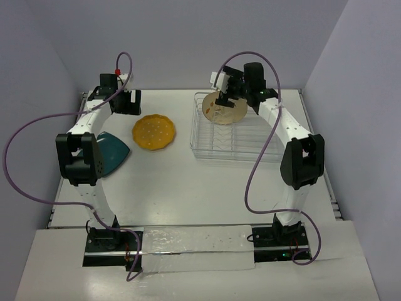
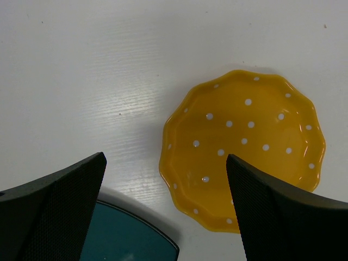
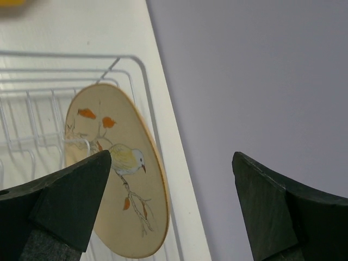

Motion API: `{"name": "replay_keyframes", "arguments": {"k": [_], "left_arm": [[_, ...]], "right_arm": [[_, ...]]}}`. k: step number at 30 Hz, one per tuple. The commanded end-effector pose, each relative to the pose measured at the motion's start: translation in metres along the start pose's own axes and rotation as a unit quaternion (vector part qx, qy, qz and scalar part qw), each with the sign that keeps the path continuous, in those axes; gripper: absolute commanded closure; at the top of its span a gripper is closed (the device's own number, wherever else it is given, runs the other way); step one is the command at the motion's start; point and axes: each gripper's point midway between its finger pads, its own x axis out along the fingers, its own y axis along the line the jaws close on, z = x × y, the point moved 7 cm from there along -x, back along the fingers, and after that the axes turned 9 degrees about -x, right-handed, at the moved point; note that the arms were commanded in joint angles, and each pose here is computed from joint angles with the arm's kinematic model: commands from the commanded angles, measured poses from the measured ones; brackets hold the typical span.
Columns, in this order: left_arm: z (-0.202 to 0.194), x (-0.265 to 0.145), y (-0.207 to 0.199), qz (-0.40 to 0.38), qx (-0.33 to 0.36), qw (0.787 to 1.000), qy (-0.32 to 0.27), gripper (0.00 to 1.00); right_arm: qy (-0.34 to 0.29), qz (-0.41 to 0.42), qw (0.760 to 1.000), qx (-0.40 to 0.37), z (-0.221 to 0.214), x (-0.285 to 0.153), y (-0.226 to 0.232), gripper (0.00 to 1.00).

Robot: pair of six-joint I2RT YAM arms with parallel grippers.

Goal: Load the plates into the dish rack

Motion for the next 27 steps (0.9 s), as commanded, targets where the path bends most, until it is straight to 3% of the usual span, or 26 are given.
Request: {"name": "replay_keyframes", "arguments": {"k": [1, 5, 9, 14, 17, 19, 27], "left_arm": [[-0.007, 0.005, 0.002, -0.035, -0.003, 0.999, 0.009, 0.01], [-0.019, 0.019, 0.000, -0.035, -0.052, 0.998, 0.028, 0.01], [-0.042, 0.029, 0.003, -0.008, -0.103, 0.993, 0.049, 0.01], [-0.073, 0.036, 0.011, 0.041, -0.148, 0.985, 0.075, 0.03], [-0.094, 0.042, 0.008, 0.037, -0.183, 0.978, 0.096, 0.06], [-0.101, 0.044, 0.006, 0.033, -0.196, 0.975, 0.104, 0.09], [-0.116, 0.057, 0.008, 0.060, -0.237, 0.963, 0.116, 0.48]], "right_arm": [[-0.085, -0.083, 0.992, 0.032, 0.067, -0.052, -0.060, 0.00], [-0.141, -0.099, 0.980, 0.099, 0.099, -0.079, -0.070, 0.00], [-0.157, -0.141, 0.965, 0.154, 0.115, -0.102, -0.075, 0.00], [-0.164, -0.286, 0.895, 0.301, 0.115, -0.138, -0.071, 0.00], [-0.159, -0.324, 0.856, 0.371, 0.110, -0.150, -0.058, 0.00], [-0.153, -0.338, 0.844, 0.387, 0.107, -0.157, -0.050, 0.00], [-0.158, -0.340, 0.816, 0.439, 0.104, -0.175, -0.011, 0.00]]}}
